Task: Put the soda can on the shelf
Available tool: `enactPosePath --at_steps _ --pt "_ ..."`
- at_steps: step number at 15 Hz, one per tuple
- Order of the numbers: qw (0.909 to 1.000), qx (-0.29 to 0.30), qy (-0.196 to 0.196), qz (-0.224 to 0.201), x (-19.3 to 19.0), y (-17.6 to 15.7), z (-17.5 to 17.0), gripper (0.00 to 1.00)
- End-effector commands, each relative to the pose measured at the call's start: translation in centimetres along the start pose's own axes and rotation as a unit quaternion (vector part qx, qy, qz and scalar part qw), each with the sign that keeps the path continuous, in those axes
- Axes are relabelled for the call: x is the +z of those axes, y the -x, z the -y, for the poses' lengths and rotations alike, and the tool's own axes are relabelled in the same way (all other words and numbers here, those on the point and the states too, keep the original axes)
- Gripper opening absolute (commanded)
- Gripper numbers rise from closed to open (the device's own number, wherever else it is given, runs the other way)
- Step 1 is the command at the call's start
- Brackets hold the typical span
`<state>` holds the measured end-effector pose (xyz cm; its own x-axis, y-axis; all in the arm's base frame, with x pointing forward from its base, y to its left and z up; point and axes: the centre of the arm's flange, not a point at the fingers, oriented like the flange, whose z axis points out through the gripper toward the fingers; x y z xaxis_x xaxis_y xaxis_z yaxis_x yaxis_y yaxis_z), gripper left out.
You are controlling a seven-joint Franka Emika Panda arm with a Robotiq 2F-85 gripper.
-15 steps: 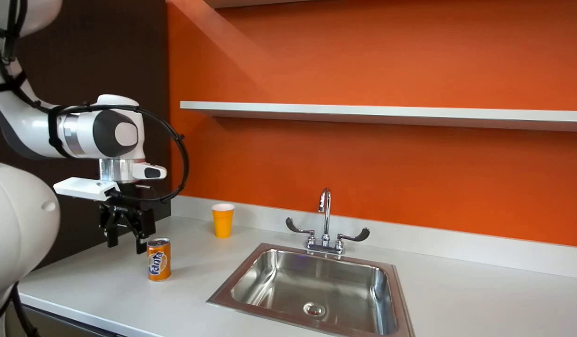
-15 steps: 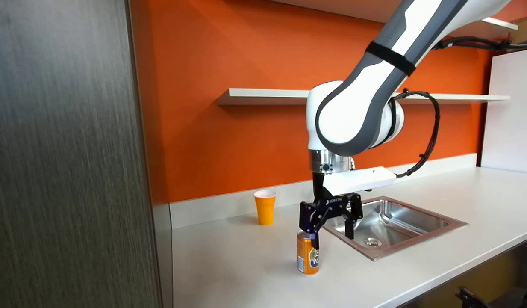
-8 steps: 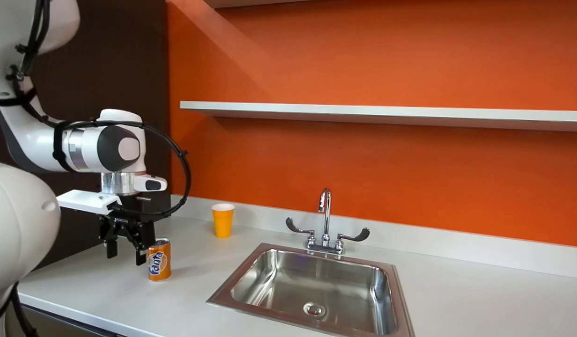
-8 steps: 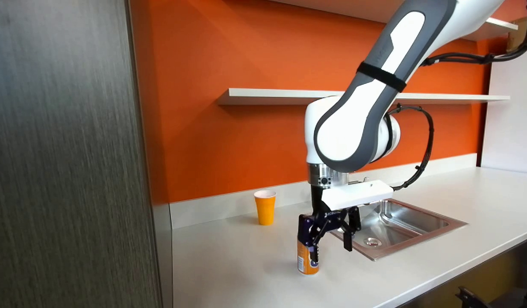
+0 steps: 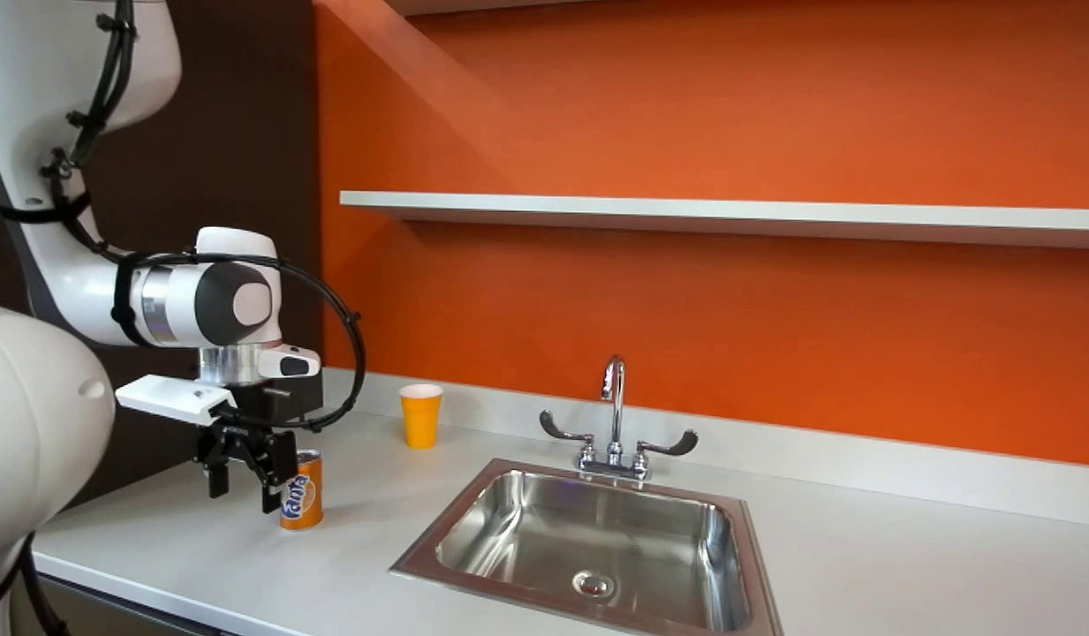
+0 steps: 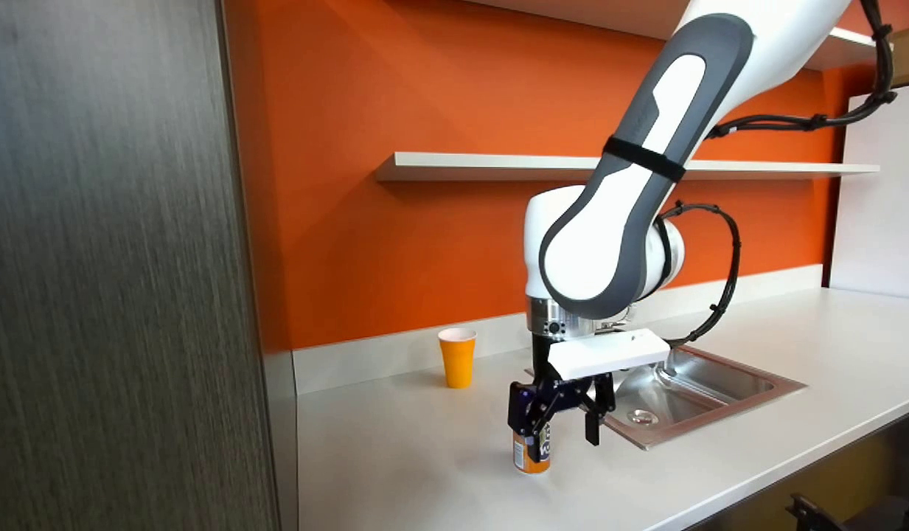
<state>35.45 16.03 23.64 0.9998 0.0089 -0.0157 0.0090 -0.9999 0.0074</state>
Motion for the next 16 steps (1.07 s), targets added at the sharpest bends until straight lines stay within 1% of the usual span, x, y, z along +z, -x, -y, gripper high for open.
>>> enactPosePath --at_steps 1,12,16 --pt "0.9997 0.017 0.003 -0.016 0.5 -1.4 0.1 1.00" --pt "0.9965 0.054 -0.011 -0.062 0.1 -2.9 -0.2 1.00" --pt "0.9947 0.066 -0.010 -0.078 0.2 -3.1 -0.2 1.00"
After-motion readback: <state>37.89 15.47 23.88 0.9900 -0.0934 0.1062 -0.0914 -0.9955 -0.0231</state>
